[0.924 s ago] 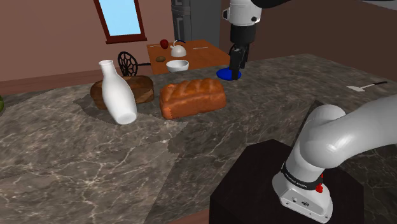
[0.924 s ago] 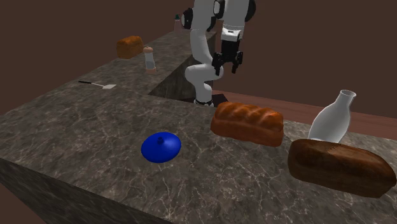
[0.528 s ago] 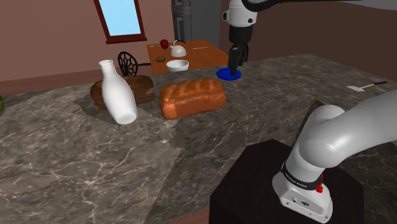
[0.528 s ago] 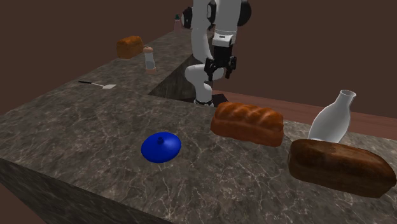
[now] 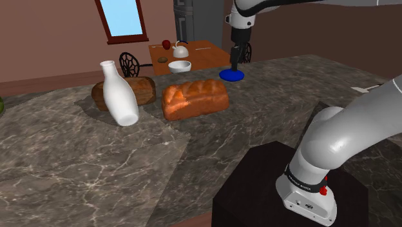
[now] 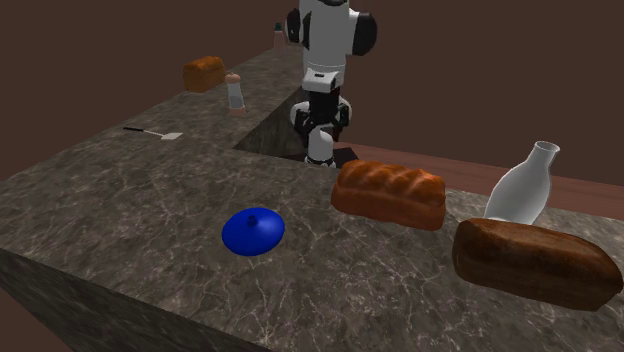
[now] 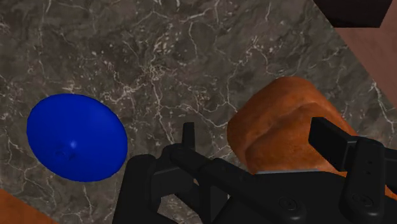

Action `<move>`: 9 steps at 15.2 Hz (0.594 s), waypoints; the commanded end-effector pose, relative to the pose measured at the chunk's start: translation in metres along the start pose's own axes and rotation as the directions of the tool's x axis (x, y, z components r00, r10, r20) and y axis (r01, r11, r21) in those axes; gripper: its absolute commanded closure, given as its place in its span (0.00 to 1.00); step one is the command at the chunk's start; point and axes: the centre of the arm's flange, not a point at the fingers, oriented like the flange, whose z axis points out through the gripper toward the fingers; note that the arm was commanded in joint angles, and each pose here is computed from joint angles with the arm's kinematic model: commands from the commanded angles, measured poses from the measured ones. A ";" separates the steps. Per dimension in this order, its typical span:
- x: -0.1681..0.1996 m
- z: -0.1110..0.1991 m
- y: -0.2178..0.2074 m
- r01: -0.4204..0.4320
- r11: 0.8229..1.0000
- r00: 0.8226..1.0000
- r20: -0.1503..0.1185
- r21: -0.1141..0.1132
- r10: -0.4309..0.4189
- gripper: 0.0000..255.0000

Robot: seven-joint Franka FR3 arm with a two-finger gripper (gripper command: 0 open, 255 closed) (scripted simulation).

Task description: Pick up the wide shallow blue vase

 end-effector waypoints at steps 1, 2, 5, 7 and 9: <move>0.010 0.008 0.024 0.001 1.000 1.000 -0.004 0.001 -0.001 0.00; 0.014 0.012 0.036 0.001 1.000 1.000 -0.006 0.003 -0.001 0.00; 0.027 0.022 0.072 0.001 1.000 1.000 -0.011 0.007 -0.001 0.00; 0.036 0.029 0.096 0.001 1.000 1.000 -0.014 0.009 -0.001 0.00; 0.045 0.037 0.120 0.001 1.000 1.000 -0.017 0.012 -0.001 0.00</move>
